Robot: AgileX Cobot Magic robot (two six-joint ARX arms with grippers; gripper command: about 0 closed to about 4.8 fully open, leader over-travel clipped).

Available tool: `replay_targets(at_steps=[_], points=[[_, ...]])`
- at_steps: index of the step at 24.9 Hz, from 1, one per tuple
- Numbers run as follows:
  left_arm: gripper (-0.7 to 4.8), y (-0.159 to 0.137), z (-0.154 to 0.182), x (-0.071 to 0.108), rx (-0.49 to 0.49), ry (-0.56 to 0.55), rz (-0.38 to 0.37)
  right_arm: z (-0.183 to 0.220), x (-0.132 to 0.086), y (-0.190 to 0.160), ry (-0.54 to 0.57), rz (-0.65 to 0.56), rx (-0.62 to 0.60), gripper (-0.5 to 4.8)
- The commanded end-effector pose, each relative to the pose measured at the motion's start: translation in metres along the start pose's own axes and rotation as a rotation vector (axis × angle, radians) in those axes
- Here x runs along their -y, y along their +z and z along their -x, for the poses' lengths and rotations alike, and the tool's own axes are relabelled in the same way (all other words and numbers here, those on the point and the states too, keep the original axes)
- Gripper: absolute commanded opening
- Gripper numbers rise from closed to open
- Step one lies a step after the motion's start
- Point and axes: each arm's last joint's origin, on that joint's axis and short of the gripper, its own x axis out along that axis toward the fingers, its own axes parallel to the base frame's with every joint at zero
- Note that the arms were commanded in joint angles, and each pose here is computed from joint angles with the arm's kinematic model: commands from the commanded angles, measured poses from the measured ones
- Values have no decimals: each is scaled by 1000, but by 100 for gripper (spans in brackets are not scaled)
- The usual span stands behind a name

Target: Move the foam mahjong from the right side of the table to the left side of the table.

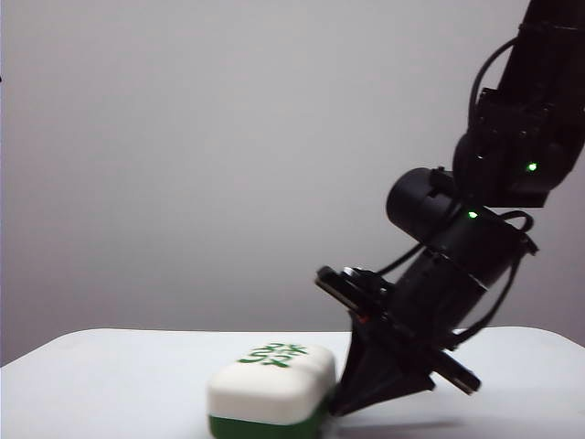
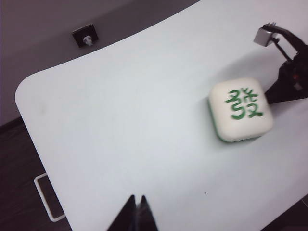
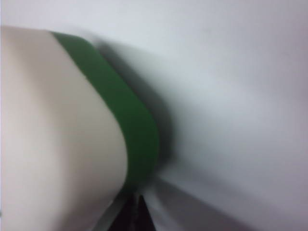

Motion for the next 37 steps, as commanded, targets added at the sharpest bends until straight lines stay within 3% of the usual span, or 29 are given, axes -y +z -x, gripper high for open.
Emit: replay_targets(at_steps=[1,15,24,32,37], points=[[-5,1,3,1,11,-3,0,0,-11,8,20,16,32,-5],[-5,-5,13,6,7,-4,1,-33,-57,18,49,85,-4,-5],[-5,-9,18,10,-11,-11,8,-59,-68,23,81,62,-45,-5],[-5,-12,23,13,-13,-12,8,-76,-96,37,119,105,-35,-5],[-5,-13,26,14,-9,-11,7,-94,-101,36,134,100,-80,-5]])
